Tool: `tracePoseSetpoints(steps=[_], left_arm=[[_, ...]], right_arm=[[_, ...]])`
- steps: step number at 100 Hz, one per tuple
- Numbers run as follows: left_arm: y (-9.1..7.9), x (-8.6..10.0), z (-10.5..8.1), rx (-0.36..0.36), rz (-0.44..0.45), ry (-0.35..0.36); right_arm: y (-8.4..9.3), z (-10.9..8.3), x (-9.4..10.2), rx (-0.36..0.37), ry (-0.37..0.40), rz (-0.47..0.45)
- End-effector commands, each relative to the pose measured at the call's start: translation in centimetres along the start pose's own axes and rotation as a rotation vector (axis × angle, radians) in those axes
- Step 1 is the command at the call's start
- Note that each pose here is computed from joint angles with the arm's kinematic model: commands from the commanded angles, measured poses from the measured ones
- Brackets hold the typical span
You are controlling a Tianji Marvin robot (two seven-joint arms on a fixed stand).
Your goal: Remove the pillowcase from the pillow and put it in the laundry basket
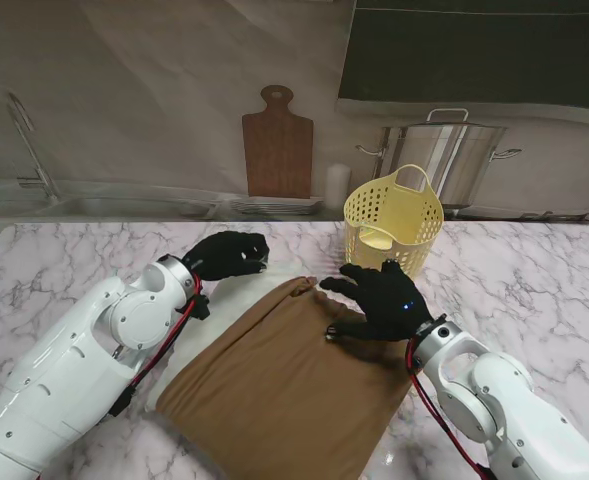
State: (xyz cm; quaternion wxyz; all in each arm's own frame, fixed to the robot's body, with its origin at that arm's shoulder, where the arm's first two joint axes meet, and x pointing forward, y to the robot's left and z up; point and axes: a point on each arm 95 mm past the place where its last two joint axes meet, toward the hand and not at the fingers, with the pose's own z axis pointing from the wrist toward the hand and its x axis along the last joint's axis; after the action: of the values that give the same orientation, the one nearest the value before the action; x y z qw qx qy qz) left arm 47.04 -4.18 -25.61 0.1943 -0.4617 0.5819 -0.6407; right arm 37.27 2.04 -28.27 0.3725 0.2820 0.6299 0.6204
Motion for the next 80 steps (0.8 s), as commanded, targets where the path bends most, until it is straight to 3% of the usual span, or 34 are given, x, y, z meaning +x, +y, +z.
tracePoseSetpoints(steps=[1, 25, 37, 50, 62, 80], left_arm=[[2.1, -1.6, -0.9, -0.068, 0.004, -0.034], [3.9, -3.7, -1.7, -0.134, 0.003, -0.091], [4.2, -3.8, -1.6, -0.137, -0.010, -0.093], [4.2, -3.4, -1.6, -0.123, -0.013, -0.080], [3.9, -2.8, -1.5, -0.114, -0.015, -0.067], [3.8, -2.5, -1.6, -0.113, -0.011, -0.053]], right_arm=[[-0.5, -0.7, 0.8, 0.008, 0.018, 0.004], [-1.4, -3.3, 1.3, 0.018, -0.025, -0.004], [-2.2, -3.8, 1.0, 0.126, -0.072, -0.015], [-3.4, -3.2, 0.8, 0.222, -0.088, 0.002], [-4.1, -2.4, 1.0, 0.264, -0.081, 0.026], [-4.0, -1.3, 1.5, 0.218, -0.109, 0.149]])
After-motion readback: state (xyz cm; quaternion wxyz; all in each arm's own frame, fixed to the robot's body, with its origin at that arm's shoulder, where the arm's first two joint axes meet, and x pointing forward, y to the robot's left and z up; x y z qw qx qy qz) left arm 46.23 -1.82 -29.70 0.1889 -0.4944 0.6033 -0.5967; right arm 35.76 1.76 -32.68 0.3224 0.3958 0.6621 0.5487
